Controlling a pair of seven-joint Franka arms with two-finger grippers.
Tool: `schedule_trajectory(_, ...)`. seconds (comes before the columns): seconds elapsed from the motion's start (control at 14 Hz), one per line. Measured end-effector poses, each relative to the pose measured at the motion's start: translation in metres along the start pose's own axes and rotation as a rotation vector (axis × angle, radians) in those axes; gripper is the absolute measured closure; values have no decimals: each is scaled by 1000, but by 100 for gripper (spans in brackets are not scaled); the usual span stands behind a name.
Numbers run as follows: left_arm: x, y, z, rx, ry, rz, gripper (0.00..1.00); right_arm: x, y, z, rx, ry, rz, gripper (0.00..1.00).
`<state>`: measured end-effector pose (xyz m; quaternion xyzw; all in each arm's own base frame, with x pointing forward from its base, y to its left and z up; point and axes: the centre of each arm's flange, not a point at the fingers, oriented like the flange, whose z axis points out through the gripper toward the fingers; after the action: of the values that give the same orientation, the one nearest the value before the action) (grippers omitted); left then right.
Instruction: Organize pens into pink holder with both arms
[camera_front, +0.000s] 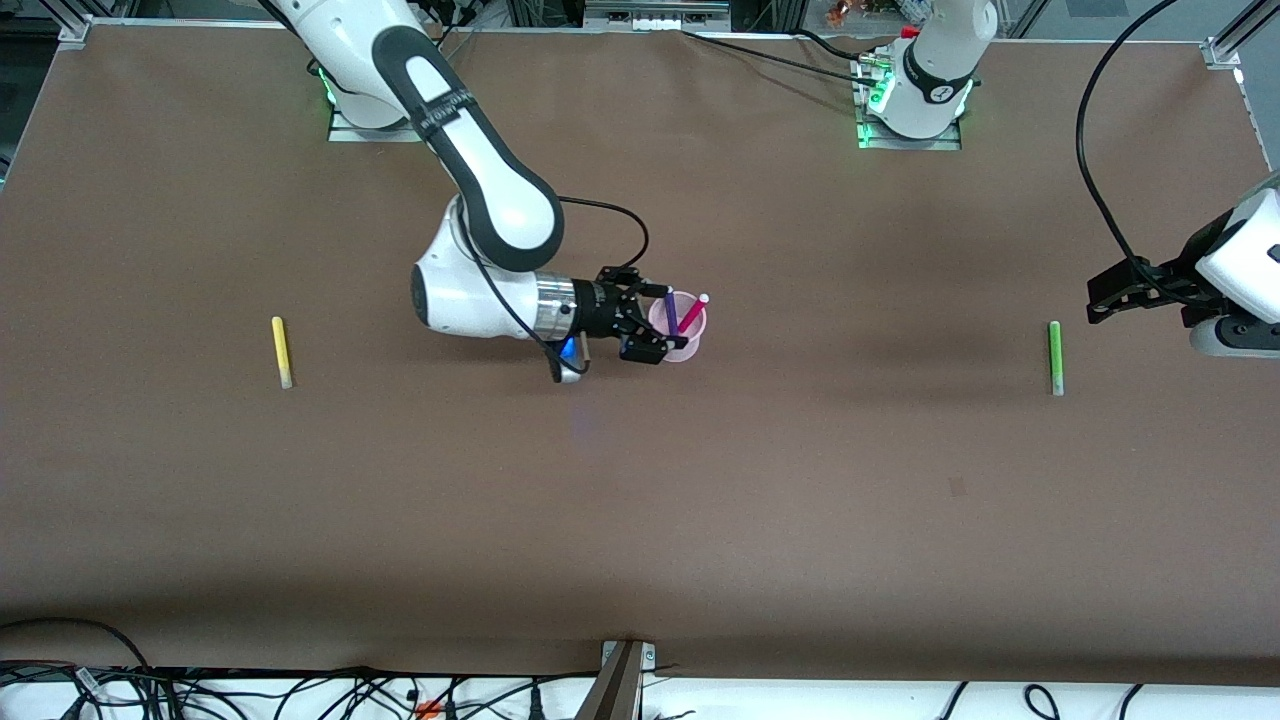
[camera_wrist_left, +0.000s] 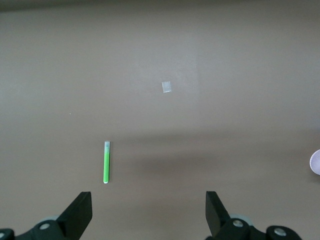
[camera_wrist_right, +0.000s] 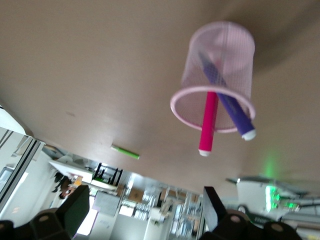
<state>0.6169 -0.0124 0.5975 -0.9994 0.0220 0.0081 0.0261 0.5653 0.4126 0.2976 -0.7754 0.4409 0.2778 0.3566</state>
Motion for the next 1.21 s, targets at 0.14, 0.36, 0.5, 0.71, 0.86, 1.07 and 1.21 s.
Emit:
schedule_trajectory(0.14,0,0,0,-1,-1,0,0,5,-2,-39,-25,78,-139,0)
schedule_trajectory(0.36,0,-2,0,-1,-2,-4,0,1,1,-106,-73,199,-283,0)
schedule_trajectory(0.5,0,-3,1,-4,-3,-5,0,-17,11,-149,-166,304,-400,0)
schedule_trajectory(0.71,-4,-2,0,-36,-8,-17,0,-41,35,-218,-325,398,-544,0)
schedule_trajectory(0.86,-16,-4,2,-57,-14,-45,0,-52,48,-264,-405,431,-629,0)
schedule_trajectory(1.07,-58,6,5,-45,15,-44,0,-75,64,-313,-524,494,-736,0)
schedule_trajectory(1.21,-81,16,4,-42,11,-27,0,-86,74,-339,-568,501,-787,0)
